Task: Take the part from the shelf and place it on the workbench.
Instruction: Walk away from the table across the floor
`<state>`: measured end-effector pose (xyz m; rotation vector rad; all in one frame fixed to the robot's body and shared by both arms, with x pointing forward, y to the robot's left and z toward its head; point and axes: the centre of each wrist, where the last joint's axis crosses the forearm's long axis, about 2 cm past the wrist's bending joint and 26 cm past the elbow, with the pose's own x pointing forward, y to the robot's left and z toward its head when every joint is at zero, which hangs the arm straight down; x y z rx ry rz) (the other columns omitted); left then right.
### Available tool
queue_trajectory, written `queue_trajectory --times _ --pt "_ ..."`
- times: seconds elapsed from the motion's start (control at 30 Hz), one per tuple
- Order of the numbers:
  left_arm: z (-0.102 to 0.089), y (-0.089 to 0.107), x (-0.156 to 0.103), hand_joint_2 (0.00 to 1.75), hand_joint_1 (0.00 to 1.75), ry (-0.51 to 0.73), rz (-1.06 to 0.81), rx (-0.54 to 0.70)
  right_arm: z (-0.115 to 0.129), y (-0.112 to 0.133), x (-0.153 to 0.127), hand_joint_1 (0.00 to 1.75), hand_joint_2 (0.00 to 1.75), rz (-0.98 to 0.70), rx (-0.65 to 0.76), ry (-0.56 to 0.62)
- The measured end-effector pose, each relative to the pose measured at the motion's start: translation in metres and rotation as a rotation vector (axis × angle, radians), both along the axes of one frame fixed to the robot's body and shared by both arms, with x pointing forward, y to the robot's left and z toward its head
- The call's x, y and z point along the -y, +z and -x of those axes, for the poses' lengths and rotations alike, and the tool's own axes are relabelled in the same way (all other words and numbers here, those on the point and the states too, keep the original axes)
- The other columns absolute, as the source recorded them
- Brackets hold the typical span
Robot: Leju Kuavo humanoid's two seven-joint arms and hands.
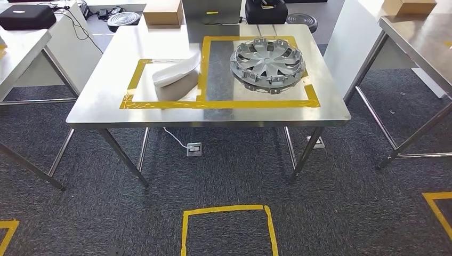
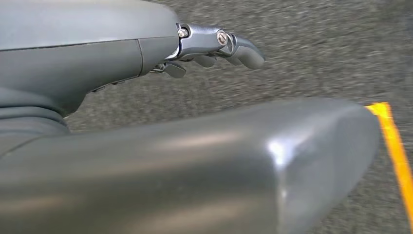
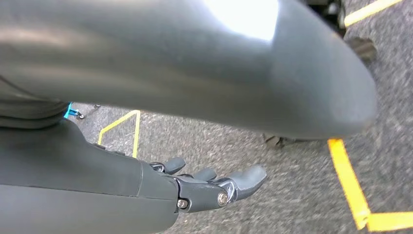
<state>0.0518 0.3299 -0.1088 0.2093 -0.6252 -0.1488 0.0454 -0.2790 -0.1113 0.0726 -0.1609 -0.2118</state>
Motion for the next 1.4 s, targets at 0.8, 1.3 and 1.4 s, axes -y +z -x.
queue_trajectory --times 0.8,1.3,1.4 --pt "0.008 -0.002 0.010 0.00 0.00 0.012 0.056 -0.345 0.000 0.000 0.003 0.00 0.00 0.003 0.019 -0.035" --pt "0.007 -0.002 0.015 1.75 0.00 0.038 0.074 -0.292 0.006 -0.001 -0.006 0.00 1.75 -0.002 -0.020 -0.044" --pt "0.009 -0.002 0.016 1.75 0.00 0.056 0.078 -0.295 0.006 -0.001 -0.005 0.00 1.75 0.000 -0.017 -0.046"
